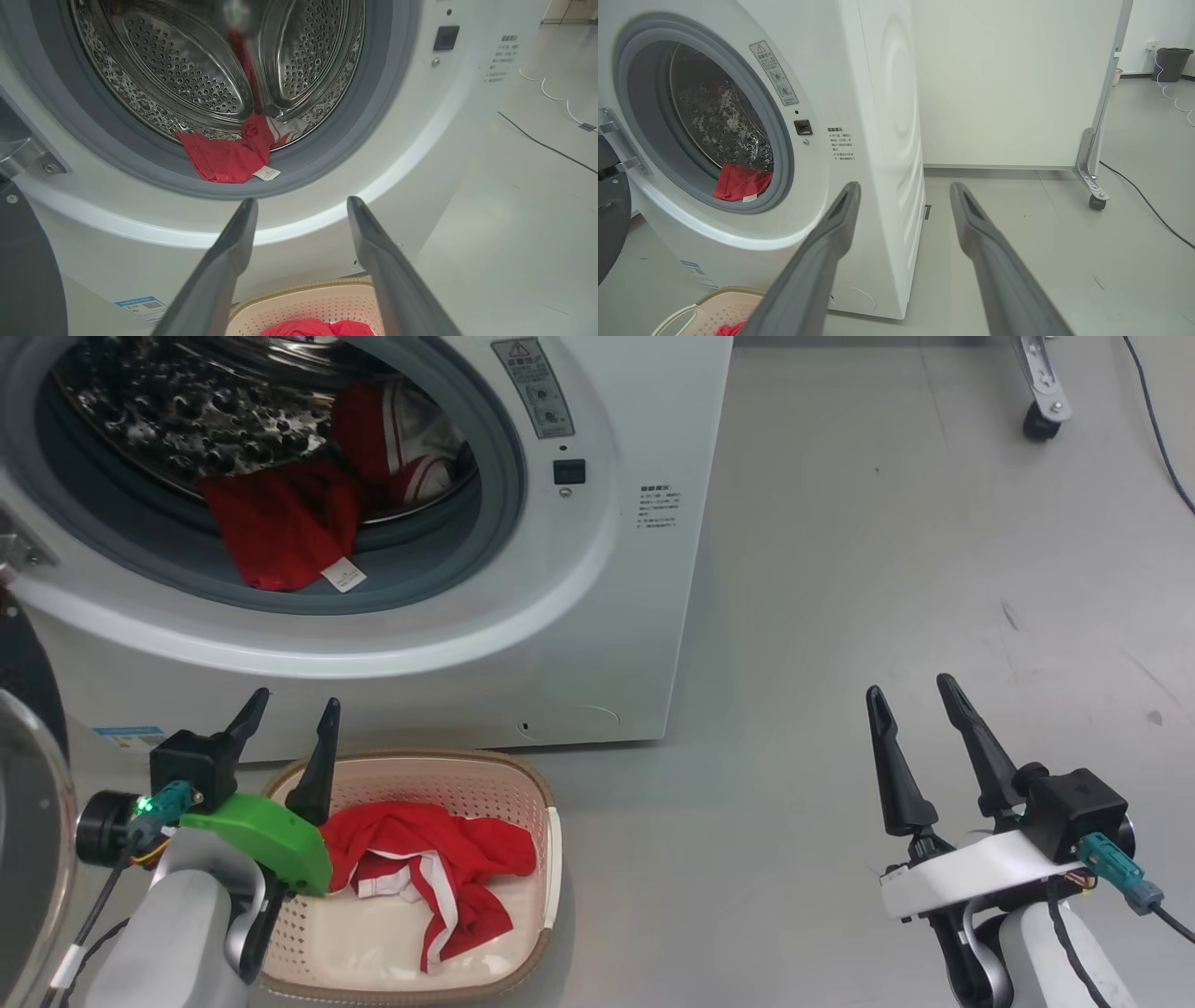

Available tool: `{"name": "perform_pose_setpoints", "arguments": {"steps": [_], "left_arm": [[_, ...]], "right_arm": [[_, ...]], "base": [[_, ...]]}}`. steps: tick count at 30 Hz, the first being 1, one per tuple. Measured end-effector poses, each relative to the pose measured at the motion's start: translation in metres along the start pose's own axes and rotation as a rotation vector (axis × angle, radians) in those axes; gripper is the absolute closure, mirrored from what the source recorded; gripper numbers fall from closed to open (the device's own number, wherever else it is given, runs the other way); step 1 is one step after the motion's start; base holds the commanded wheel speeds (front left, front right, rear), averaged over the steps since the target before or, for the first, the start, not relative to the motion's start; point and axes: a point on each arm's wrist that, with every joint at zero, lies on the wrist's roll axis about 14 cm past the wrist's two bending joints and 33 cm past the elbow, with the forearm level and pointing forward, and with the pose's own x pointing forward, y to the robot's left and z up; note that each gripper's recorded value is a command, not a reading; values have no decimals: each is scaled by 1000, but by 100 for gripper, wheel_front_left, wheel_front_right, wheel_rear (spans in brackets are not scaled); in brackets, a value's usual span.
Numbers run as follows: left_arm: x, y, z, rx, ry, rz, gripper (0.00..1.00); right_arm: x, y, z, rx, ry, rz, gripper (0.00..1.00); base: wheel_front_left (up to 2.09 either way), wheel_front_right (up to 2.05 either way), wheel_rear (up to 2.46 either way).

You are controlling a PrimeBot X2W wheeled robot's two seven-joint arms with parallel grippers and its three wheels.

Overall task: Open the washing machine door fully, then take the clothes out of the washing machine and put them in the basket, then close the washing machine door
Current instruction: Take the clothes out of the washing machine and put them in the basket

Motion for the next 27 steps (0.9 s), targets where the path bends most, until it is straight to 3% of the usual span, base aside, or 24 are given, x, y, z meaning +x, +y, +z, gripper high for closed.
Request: {"name": "perform_pose_setpoints", "arguments": {"steps": [10, 27], "left_arm": [[-34, 10, 34, 4, -124, 66, 0], [-67, 8, 42, -23, -193, 133, 0]], "right_arm": [[-7, 19, 6, 7, -17, 55, 0], [-21, 21, 11, 8, -30, 57, 0]], "base": [[0, 0, 0], [0, 0, 0]]}}
